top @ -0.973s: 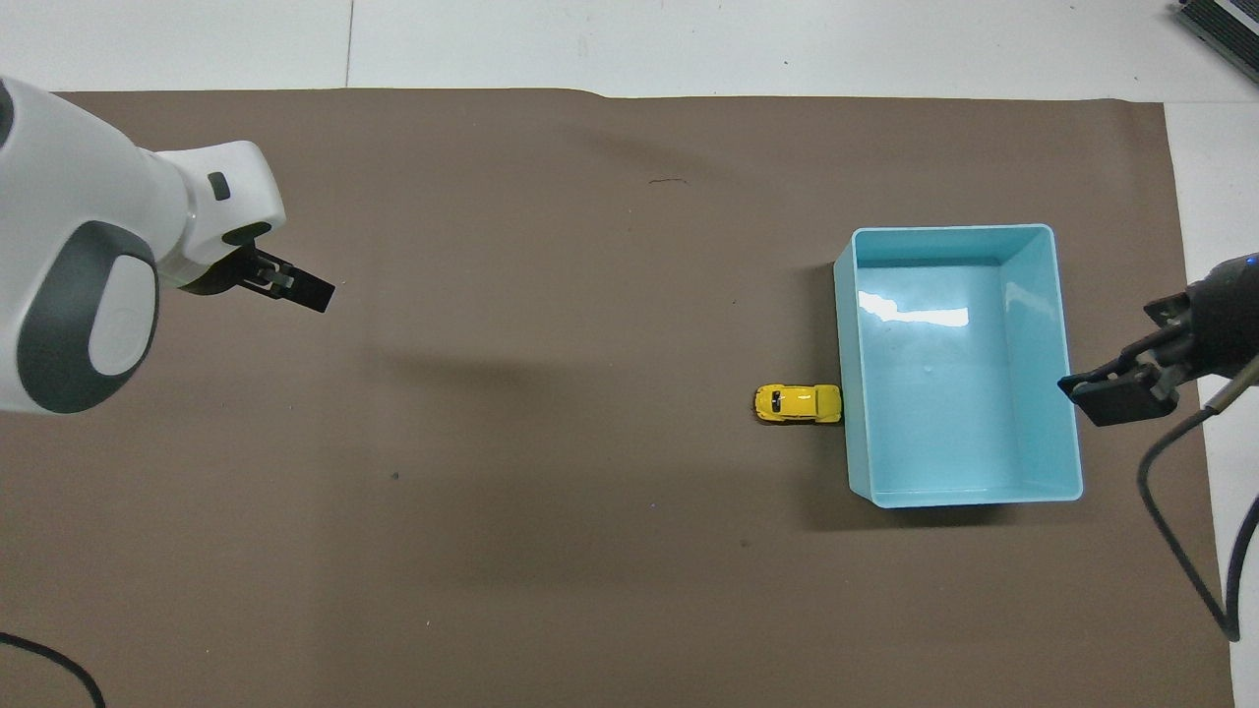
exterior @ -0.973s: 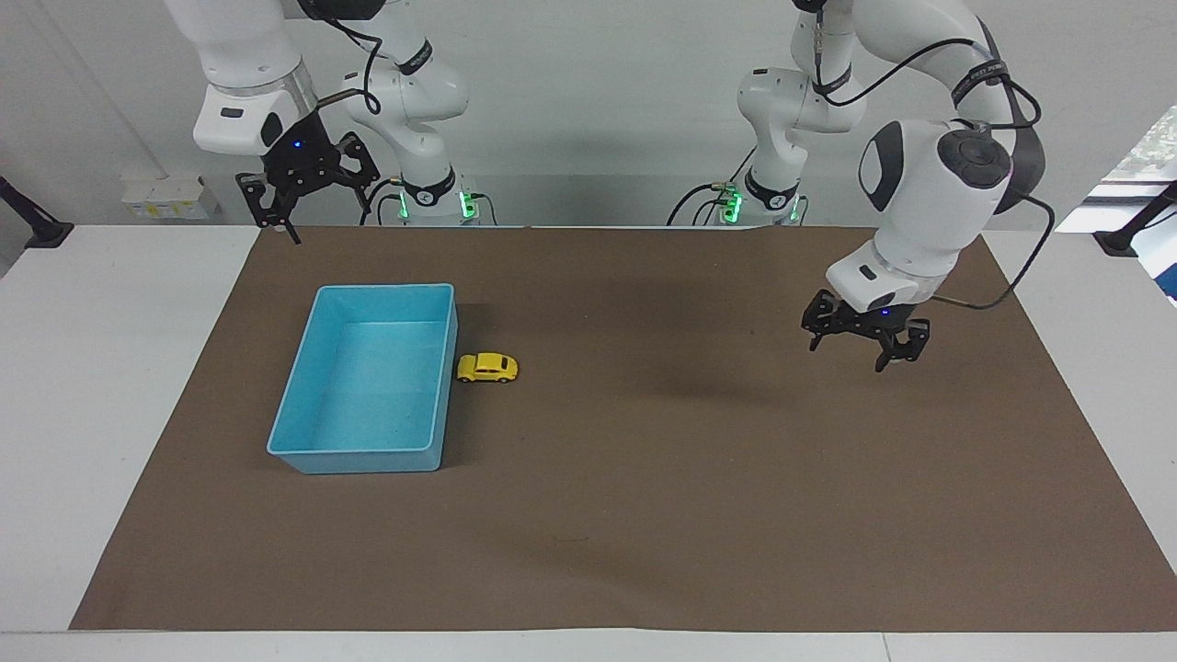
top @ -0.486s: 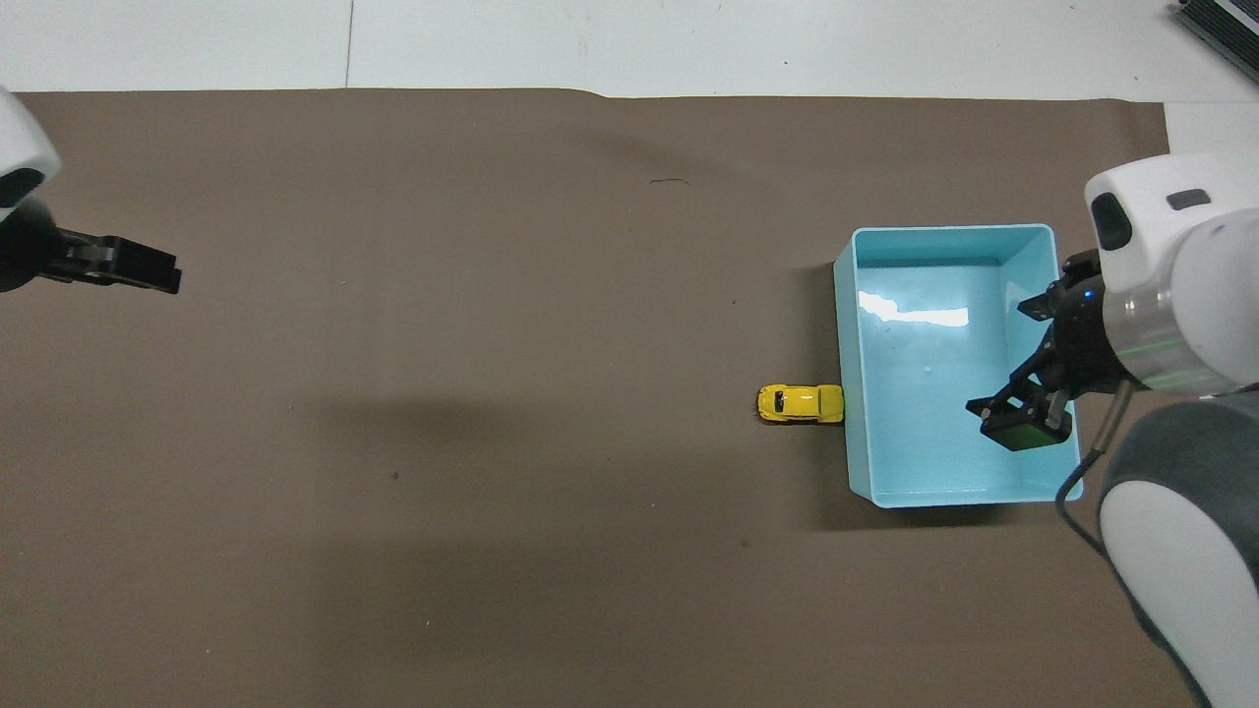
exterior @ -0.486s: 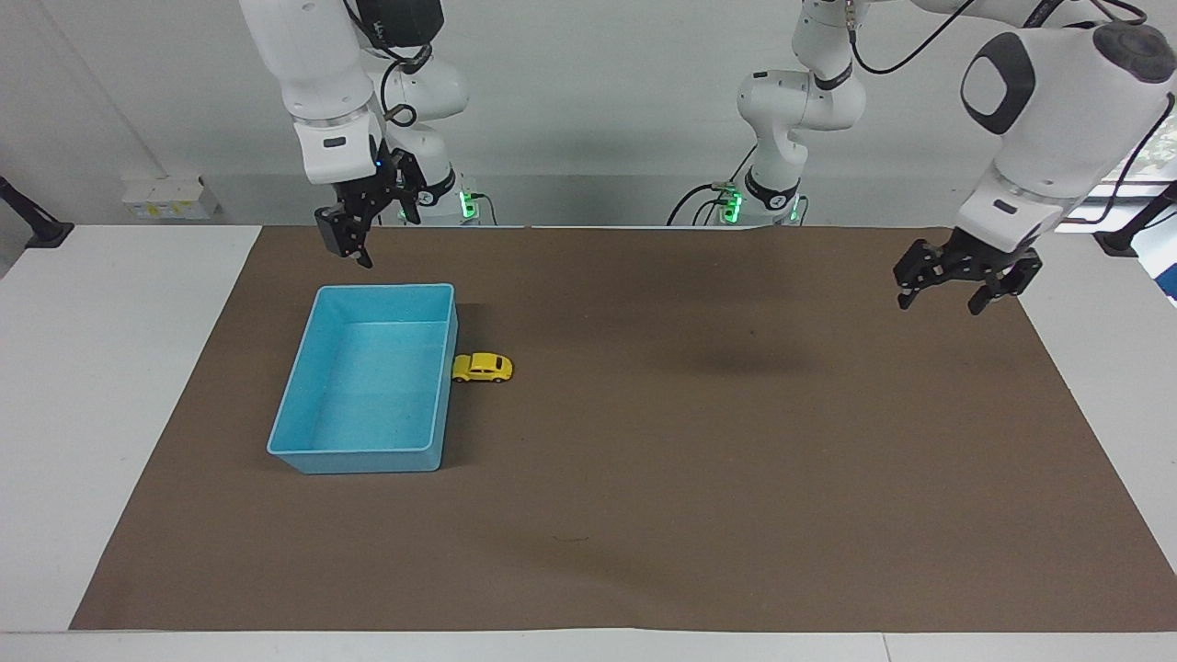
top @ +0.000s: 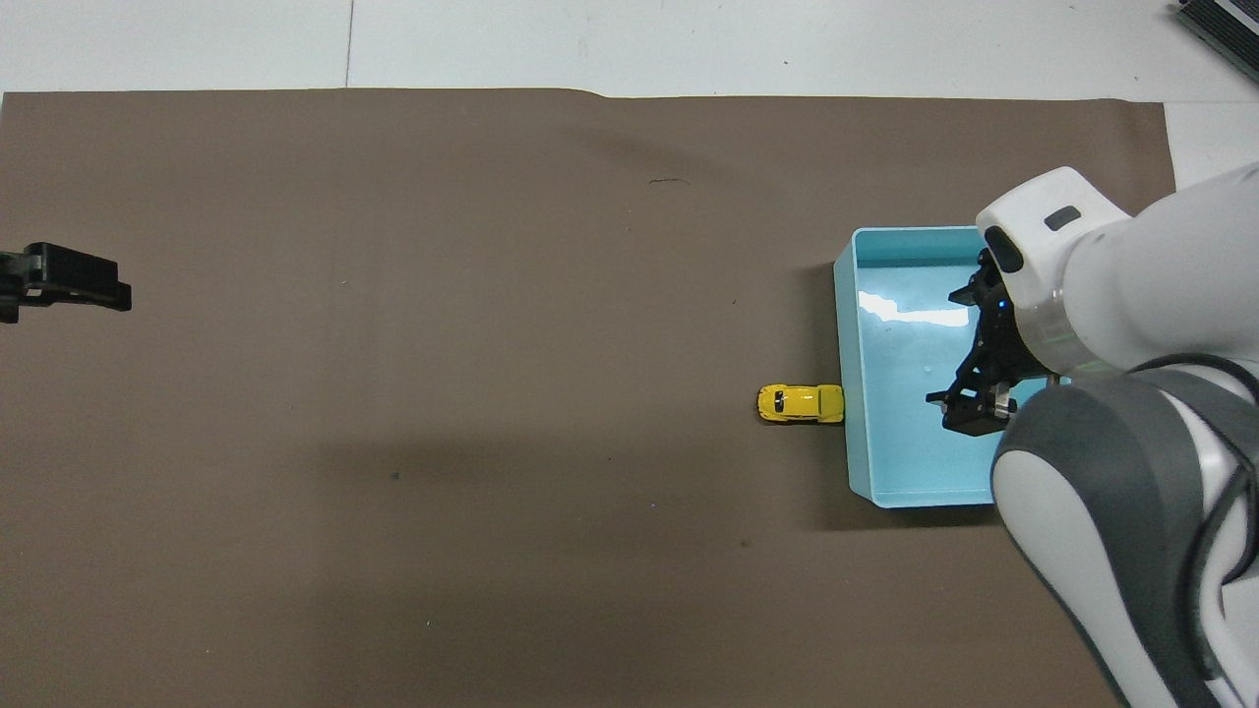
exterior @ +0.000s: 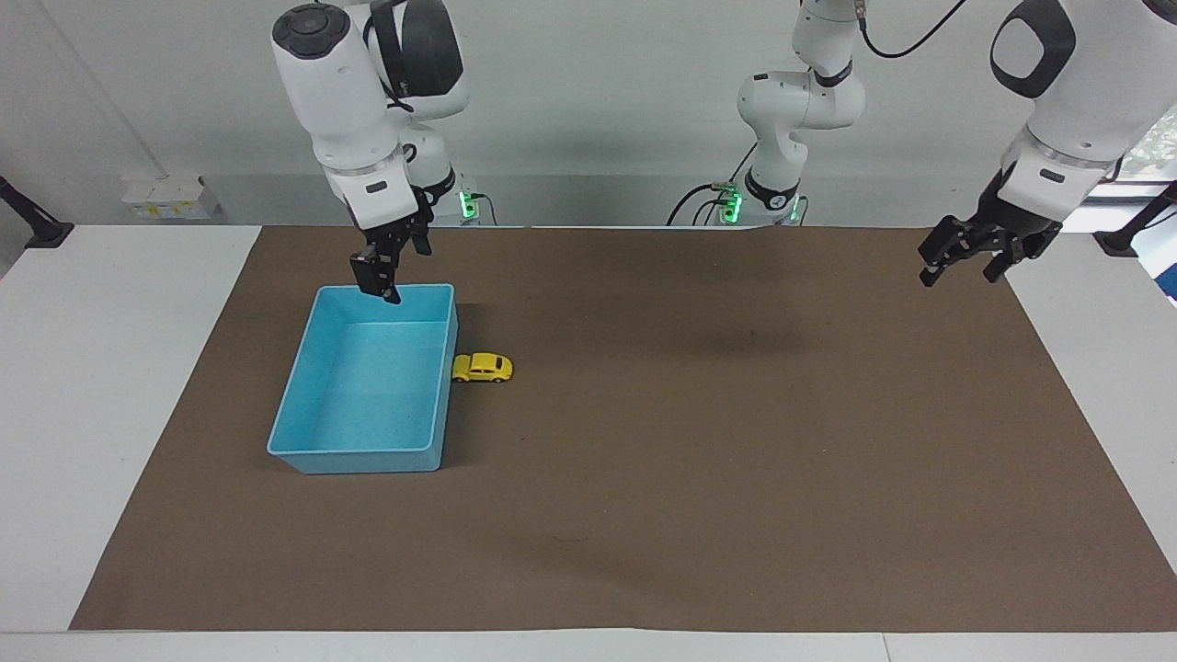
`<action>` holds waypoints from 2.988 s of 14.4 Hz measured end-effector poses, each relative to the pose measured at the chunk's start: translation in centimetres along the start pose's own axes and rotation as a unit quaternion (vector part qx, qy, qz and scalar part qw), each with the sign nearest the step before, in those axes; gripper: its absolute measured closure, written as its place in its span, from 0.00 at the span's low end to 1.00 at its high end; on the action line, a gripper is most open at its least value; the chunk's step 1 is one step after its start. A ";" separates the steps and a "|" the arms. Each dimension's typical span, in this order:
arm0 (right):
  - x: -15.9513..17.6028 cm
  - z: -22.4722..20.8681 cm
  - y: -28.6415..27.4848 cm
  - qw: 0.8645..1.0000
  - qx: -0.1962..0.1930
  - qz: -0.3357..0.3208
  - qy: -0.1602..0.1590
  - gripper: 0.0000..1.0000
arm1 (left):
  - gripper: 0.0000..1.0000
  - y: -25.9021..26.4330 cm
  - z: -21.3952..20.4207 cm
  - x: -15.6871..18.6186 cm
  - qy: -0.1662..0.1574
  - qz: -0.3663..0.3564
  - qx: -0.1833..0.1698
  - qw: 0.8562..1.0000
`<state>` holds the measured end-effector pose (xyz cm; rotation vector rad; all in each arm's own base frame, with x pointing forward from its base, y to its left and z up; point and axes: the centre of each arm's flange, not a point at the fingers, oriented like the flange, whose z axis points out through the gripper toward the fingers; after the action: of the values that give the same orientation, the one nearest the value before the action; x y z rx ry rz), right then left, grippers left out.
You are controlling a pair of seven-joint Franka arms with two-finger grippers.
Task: Wind up and store yellow beetle car
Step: 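Withdraw the left gripper while the right gripper moves toward the car, then lower the right gripper and grasp the car beside the bin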
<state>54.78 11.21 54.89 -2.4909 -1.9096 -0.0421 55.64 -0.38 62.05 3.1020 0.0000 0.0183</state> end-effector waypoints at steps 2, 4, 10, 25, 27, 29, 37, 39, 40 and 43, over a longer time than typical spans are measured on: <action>1.3 2.2 0.4 1.000 0.004 -0.031 -0.003 0.00 | 0.00 -0.2 -0.9 -1.3 -0.010 0.029 0.001 1.000; 2.8 4.2 0.5 0.999 0.010 -0.047 -0.007 0.00 | 0.00 -0.7 -1.2 -1.5 -0.009 0.034 0.001 0.999; 4.1 8.1 0.3 0.998 0.021 -0.060 -0.013 0.00 | 0.00 -0.6 -1.8 -1.8 -0.034 0.036 0.001 0.999; 5.3 21.0 -1.3 0.996 0.003 -0.083 -0.009 0.00 | 0.00 -0.4 -2.4 -1.1 -0.030 0.038 0.003 0.999; 5.9 22.8 -1.6 0.996 0.001 -0.089 -0.009 0.00 | 0.00 -0.5 -2.4 -1.1 -0.030 0.037 0.003 0.999; 6.4 23.9 -2.1 0.995 0.003 -0.095 -0.010 0.00 | 0.00 -0.5 -2.4 -1.1 -0.030 0.036 0.003 0.999; 5.8 25.3 -3.3 0.995 0.018 -0.096 -0.018 0.23 | 0.00 -0.5 -2.4 -1.1 -0.030 0.036 0.003 0.999; 5.7 25.4 -3.4 0.995 0.020 -0.097 -0.020 0.48 | 0.00 -0.5 -2.4 -1.1 -0.030 0.036 0.003 0.999; 5.7 25.3 -3.4 0.995 0.020 -0.097 -0.020 0.55 | 0.00 -0.5 -2.4 -1.1 -0.030 0.036 0.003 0.999; 6.7 24.9 -3.9 0.994 0.018 -0.107 -0.018 0.55 | 0.00 -0.5 -2.4 -1.1 -0.030 0.036 0.003 0.999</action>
<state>53.27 19.13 30.12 -2.2702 -2.1634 0.0363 54.55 0.22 64.41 3.1056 -0.1148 -0.0731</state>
